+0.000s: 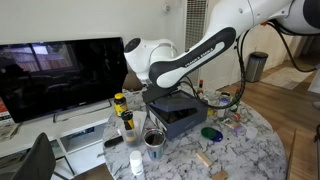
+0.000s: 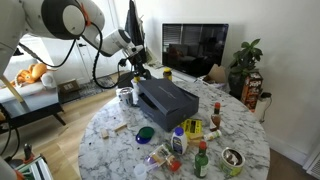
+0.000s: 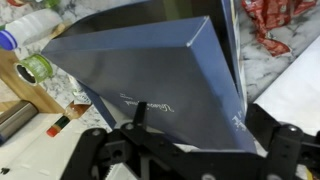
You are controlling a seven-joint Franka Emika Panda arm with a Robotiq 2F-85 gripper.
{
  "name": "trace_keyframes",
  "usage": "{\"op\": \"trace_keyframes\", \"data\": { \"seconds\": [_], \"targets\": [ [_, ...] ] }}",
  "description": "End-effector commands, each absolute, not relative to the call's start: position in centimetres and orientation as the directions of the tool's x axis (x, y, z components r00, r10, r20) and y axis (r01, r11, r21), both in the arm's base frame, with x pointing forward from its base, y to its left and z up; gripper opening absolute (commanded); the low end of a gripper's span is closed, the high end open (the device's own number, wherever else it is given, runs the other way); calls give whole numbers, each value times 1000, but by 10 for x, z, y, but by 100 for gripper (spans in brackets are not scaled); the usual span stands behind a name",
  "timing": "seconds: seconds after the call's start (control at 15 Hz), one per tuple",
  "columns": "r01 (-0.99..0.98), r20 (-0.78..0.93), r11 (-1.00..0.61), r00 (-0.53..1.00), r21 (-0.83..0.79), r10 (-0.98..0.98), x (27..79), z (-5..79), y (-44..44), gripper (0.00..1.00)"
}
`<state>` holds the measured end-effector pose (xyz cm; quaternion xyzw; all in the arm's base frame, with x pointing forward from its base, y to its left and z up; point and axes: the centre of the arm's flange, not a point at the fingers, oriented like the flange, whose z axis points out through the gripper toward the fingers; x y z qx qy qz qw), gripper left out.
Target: Pick up the shoe box lid and cover the shoe box
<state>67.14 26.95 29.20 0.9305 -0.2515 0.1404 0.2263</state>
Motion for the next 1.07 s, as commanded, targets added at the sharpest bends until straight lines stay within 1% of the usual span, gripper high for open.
{"op": "trace_keyframes", "data": {
  "seconds": [0.0, 0.4, 0.73, 1.0],
  "targets": [
    [-580, 381, -780, 793, 234, -475, 641, 289, 241, 100],
    [-610, 375, -790, 748, 64, -548, 619, 295, 215, 100],
    [-612, 316, -790, 759, 46, -570, 603, 279, 209, 100],
    [-614, 268, -789, 766, 36, -584, 593, 263, 210, 97]
  ]
}}
